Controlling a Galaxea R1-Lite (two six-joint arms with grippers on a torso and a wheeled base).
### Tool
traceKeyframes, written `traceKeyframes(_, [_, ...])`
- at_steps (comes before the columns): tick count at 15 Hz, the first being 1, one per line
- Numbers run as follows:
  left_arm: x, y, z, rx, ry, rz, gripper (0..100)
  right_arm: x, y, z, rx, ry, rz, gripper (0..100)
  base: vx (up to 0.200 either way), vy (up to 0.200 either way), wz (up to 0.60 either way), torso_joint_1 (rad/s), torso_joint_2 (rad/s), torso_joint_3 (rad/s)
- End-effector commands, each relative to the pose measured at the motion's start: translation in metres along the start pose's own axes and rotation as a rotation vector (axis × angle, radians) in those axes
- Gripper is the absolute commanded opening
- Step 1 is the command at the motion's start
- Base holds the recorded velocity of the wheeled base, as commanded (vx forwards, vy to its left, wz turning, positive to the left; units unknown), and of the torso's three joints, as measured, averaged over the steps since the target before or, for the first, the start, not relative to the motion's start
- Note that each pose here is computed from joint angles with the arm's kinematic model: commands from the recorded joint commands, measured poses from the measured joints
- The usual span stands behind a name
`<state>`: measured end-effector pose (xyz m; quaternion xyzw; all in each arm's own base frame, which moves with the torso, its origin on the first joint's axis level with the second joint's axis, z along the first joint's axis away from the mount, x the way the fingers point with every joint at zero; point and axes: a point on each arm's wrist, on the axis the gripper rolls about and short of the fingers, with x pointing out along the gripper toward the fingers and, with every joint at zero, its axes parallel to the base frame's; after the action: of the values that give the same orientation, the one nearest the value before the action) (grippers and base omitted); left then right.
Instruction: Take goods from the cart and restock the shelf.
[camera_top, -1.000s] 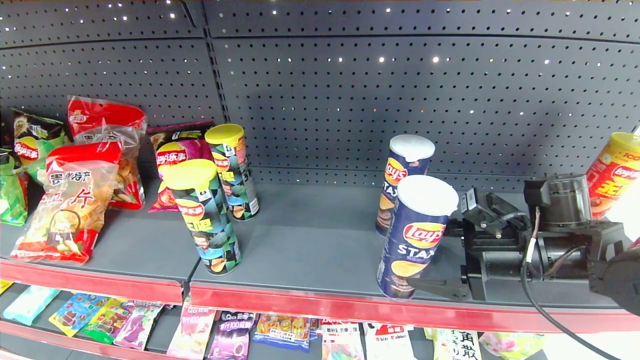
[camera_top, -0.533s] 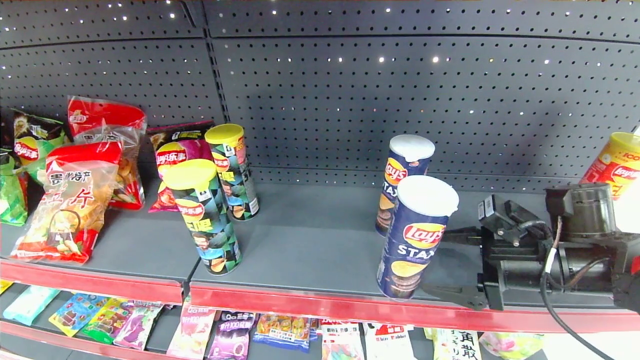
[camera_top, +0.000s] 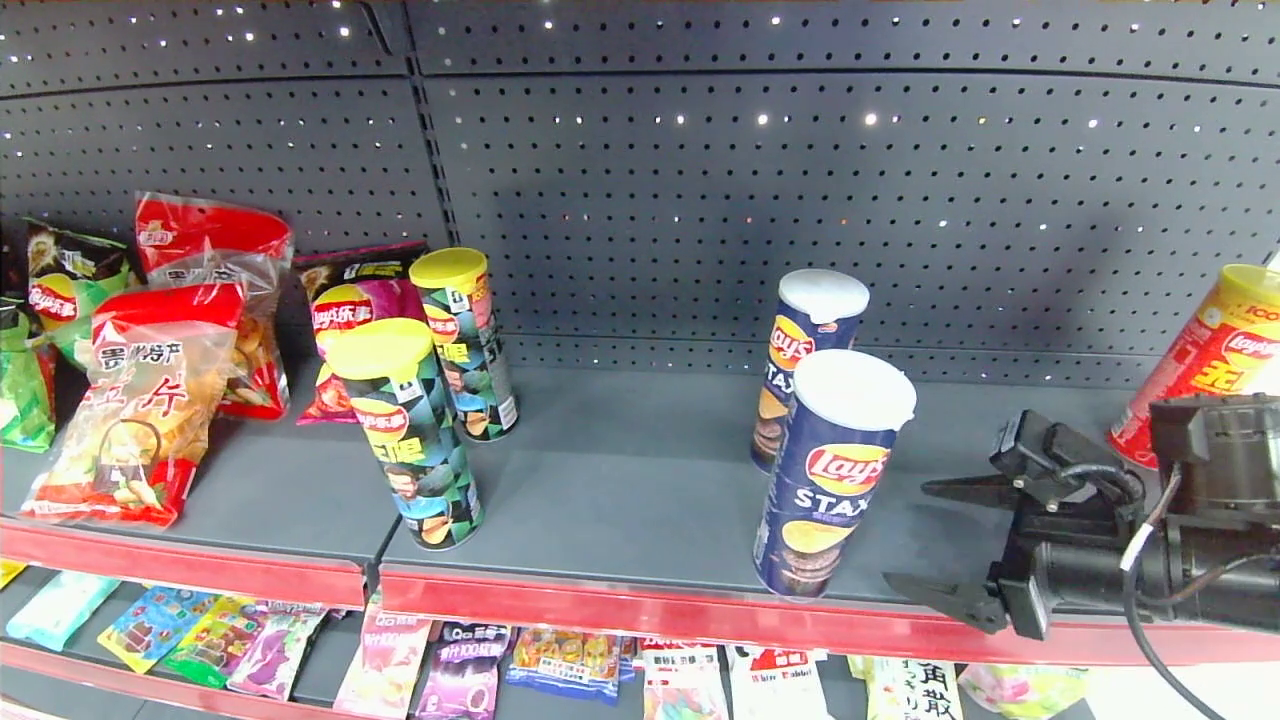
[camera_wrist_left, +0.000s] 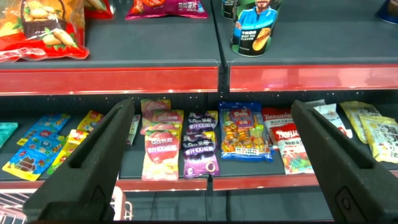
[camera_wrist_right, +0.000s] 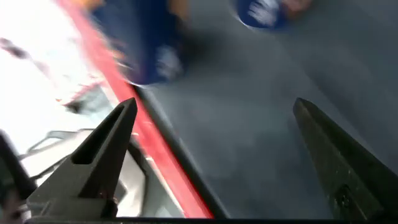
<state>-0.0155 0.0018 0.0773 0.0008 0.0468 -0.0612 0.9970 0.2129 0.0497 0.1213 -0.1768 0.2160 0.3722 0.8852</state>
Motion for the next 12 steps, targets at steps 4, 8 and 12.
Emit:
traceKeyframes(4, [0.0,0.0,0.0,-0.001,0.001,0.0,100,0.023,-0.007,0.003,0.017,0.091,-0.097,100,0.0,0.0,0.0,0.0,0.0,0.0])
traceKeyframes(8, [0.0,0.0,0.0,-0.001,0.001,0.0,100,0.035,-0.009,0.009,0.018,0.094,-0.101,100,0.0,0.0,0.0,0.0,0.0,0.0])
traceKeyframes(12, [0.0,0.0,0.0,-0.001,0.001,0.0,100,0.04,-0.006,0.01,0.014,0.099,-0.088,100,0.0,0.0,0.0,0.0,0.0,0.0])
